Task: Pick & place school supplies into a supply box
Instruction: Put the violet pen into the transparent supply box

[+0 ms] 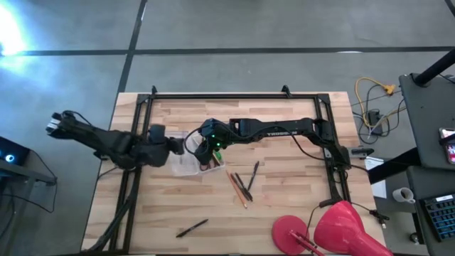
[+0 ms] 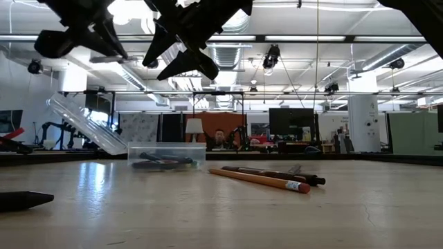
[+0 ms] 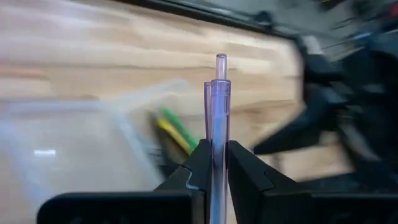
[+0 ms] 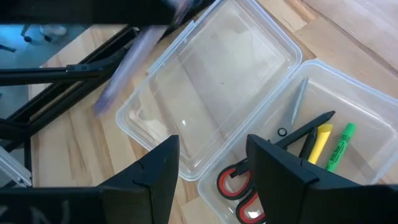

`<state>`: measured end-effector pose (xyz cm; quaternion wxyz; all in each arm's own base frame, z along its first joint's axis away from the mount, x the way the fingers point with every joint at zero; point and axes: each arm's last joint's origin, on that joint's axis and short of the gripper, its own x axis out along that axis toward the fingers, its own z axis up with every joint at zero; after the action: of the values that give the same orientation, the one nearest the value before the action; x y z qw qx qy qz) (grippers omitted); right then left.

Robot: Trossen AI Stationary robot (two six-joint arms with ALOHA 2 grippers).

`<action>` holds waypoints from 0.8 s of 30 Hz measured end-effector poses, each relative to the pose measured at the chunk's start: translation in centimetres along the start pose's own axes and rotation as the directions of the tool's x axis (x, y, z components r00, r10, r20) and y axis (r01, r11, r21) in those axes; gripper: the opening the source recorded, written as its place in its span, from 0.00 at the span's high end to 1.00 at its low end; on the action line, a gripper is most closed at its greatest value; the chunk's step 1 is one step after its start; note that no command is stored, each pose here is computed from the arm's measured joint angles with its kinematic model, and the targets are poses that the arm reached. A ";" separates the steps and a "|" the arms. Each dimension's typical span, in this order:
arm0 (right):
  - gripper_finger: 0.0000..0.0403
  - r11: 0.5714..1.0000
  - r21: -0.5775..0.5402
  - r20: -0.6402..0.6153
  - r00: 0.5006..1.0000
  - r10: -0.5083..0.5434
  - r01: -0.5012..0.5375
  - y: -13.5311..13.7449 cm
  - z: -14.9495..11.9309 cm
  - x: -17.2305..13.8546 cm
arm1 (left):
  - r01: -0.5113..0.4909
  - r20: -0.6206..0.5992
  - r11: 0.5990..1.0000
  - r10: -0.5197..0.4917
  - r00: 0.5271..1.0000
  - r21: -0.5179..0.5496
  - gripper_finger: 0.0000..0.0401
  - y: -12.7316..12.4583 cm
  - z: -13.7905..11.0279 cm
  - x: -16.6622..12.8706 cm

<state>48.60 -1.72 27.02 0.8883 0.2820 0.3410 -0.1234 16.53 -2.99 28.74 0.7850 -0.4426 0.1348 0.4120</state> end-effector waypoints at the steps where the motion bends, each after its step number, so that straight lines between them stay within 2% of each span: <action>1: 0.56 1.000 0.000 0.000 1.000 0.000 0.000 0.0 0.0 0.0 | -0.036 -0.003 0.999 0.036 0.999 0.023 0.96 -0.3 0.1 0.1; 9: 0.56 1.000 -0.003 -0.001 1.000 -0.002 0.002 0.0 0.0 0.0 | -0.132 -0.094 0.989 0.138 0.986 0.066 0.96 -1.9 0.7 2.6; 19: 0.56 1.000 -0.013 -0.008 1.000 0.023 -0.023 0.1 0.1 -0.1 | -0.109 -0.104 0.994 0.108 0.989 -0.005 0.96 -1.4 2.3 1.9; 24: 0.56 0.995 -0.089 0.013 0.999 0.045 -0.044 0.9 0.6 -2.4 | -0.135 -0.106 0.991 0.132 0.986 -0.023 0.96 -1.6 2.0 2.8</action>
<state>47.54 -1.30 29.35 0.9050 0.2486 0.3331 -0.0904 19.20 -0.29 29.19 0.7408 -0.4653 0.1988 0.4418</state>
